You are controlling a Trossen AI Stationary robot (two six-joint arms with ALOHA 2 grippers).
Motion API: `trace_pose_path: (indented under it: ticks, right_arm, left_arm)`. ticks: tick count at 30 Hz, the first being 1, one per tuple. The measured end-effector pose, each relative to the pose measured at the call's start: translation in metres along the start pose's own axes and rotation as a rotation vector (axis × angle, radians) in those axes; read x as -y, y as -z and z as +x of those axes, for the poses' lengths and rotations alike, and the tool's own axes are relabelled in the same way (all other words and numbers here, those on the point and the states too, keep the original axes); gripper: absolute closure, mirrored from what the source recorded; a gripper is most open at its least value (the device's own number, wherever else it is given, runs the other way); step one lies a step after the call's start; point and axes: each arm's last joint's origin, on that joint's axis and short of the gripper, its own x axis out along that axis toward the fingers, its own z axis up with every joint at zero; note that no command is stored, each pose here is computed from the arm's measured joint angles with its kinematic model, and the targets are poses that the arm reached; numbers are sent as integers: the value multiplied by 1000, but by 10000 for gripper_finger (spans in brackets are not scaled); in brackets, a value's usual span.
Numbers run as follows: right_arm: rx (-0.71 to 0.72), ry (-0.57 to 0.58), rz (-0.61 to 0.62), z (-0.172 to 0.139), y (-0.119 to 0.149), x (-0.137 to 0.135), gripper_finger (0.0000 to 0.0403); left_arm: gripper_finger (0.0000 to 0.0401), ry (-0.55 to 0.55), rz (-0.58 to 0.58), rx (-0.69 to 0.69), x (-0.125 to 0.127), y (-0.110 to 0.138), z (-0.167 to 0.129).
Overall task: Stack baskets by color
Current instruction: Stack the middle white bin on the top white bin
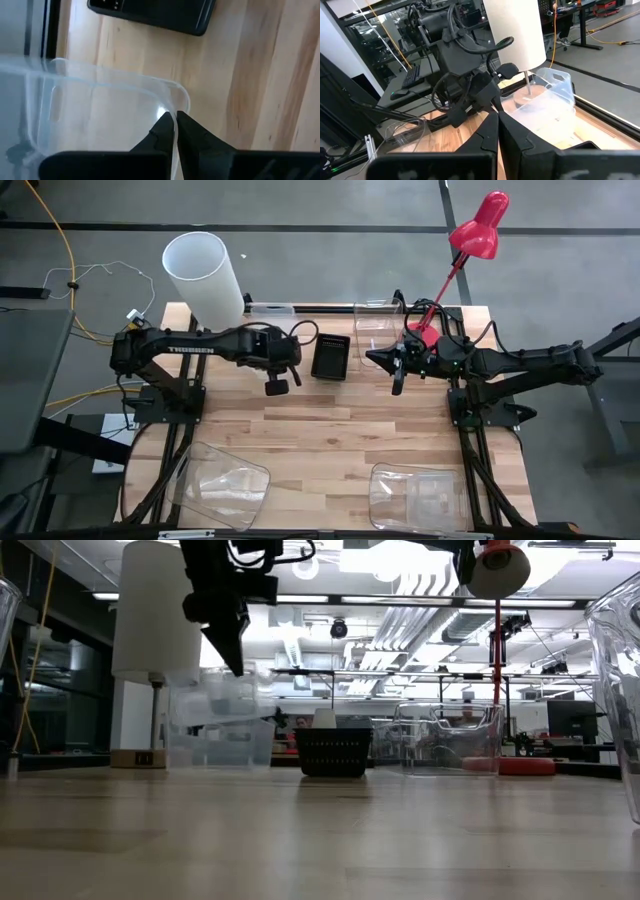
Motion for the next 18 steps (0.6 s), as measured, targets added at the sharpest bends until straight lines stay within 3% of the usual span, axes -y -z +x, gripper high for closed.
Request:
trace_pose_path:
  ticks: [8,18]
  right_arm:
    - [-7,2,-2,0,1,0,402]
    - [-7,2,-2,0,1,0,402]
  left_arm:
    - [401,42,-11,-41,-2,6,10]
    - [401,90,8,17,-1,1,10]
